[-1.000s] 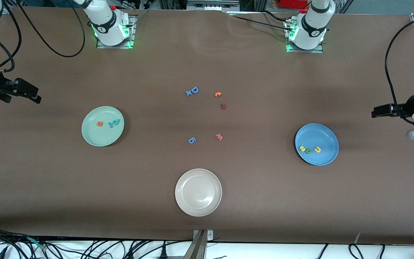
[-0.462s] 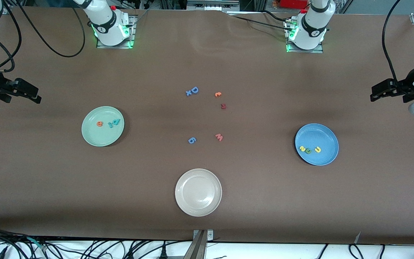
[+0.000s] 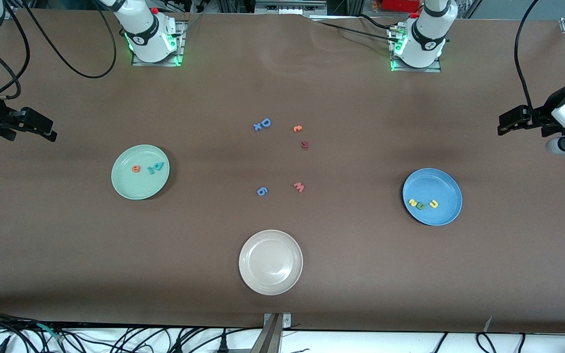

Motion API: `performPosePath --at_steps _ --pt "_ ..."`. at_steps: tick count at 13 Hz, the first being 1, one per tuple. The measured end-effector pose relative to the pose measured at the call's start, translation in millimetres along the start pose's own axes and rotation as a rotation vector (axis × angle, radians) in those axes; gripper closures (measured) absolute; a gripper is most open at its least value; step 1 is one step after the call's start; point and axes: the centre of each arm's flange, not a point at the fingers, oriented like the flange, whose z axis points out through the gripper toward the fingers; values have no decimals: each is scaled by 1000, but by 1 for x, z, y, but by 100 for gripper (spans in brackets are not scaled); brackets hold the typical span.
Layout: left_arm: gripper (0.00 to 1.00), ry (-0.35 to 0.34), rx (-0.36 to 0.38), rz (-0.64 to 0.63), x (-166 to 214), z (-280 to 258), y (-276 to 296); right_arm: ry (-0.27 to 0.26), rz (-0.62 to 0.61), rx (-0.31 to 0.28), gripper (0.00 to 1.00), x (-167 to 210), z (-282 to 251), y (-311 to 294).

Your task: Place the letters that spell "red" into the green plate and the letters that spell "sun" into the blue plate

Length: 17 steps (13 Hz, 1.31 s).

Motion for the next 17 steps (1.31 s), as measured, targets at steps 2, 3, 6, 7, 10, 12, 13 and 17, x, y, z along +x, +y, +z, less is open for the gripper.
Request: performPosePath --at_steps 2,3,6,7,10,12,13,17 --pt "0 -5 0 -2 0 2 -2 -1 0 0 0 0 0 0" --pt "0 -6 0 -2 0 3 -2 -1 0 0 0 0 0 0" --pt "0 -6 0 -1 0 3 -1 -1 0 0 0 0 0 0" --pt "0 -5 0 2 0 2 1 -1 0 0 0 0 0 0" --pt "0 -3 2 15 0 2 8 -1 0 0 0 0 0 0" --pt "0 -4 -22 16 1 2 10 -1 0 0 0 0 0 0" --pt "0 -6 -33 15 2 4 10 -1 -1 0 0 0 0 0" --pt "0 -9 -40 -5 2 6 -1 -1 -2 0 0 0 0 -1"
